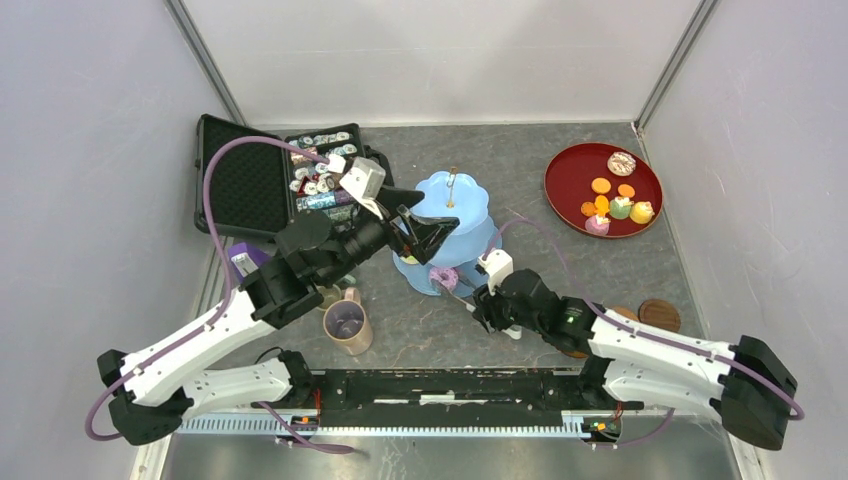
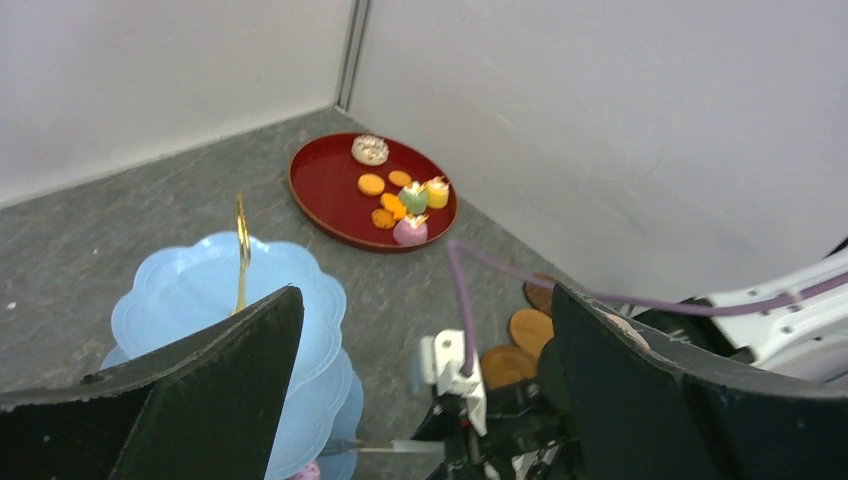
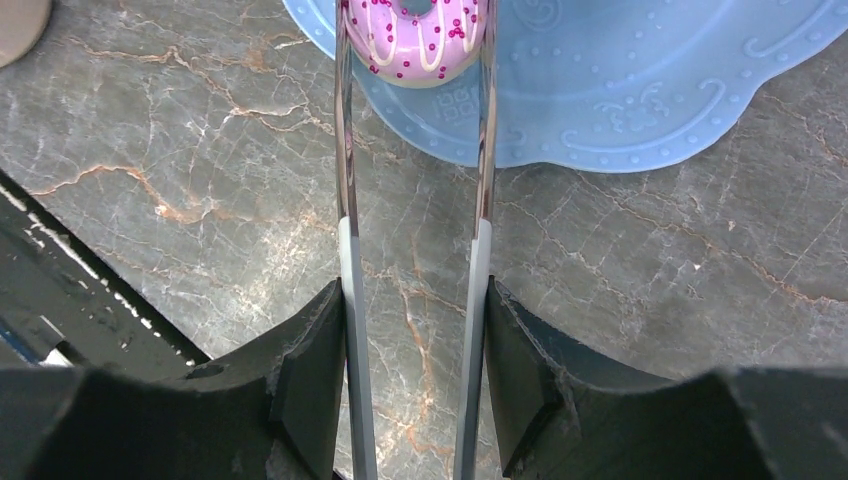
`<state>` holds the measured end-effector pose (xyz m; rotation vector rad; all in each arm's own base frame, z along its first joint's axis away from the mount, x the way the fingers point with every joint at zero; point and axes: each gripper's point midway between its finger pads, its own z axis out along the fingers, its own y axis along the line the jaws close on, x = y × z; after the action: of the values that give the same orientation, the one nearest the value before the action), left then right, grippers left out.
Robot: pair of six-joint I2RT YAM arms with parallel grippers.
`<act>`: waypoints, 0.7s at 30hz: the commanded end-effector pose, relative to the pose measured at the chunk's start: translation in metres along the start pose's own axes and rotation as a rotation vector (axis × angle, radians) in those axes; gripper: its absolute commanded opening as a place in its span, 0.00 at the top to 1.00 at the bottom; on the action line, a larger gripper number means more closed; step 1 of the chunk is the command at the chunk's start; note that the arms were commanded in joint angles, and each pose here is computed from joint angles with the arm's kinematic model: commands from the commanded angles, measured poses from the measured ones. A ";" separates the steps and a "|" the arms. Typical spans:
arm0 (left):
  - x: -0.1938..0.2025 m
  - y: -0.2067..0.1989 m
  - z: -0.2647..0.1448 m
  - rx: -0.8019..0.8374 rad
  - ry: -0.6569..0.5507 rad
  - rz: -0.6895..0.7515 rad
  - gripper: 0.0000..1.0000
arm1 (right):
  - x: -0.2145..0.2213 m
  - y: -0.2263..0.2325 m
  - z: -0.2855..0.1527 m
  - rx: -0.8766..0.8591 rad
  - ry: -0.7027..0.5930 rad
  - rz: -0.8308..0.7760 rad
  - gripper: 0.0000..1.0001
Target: Serve the afternoon tea
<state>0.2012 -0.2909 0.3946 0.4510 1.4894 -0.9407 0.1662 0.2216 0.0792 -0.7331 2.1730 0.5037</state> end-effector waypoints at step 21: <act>-0.033 0.004 -0.040 -0.017 -0.163 0.129 0.00 | -0.035 0.007 -0.015 0.030 -0.140 0.034 0.29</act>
<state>0.1814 -0.2533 0.4138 0.4341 1.3550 -0.8905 0.1681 0.2303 0.0931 -0.6878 2.1184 0.4973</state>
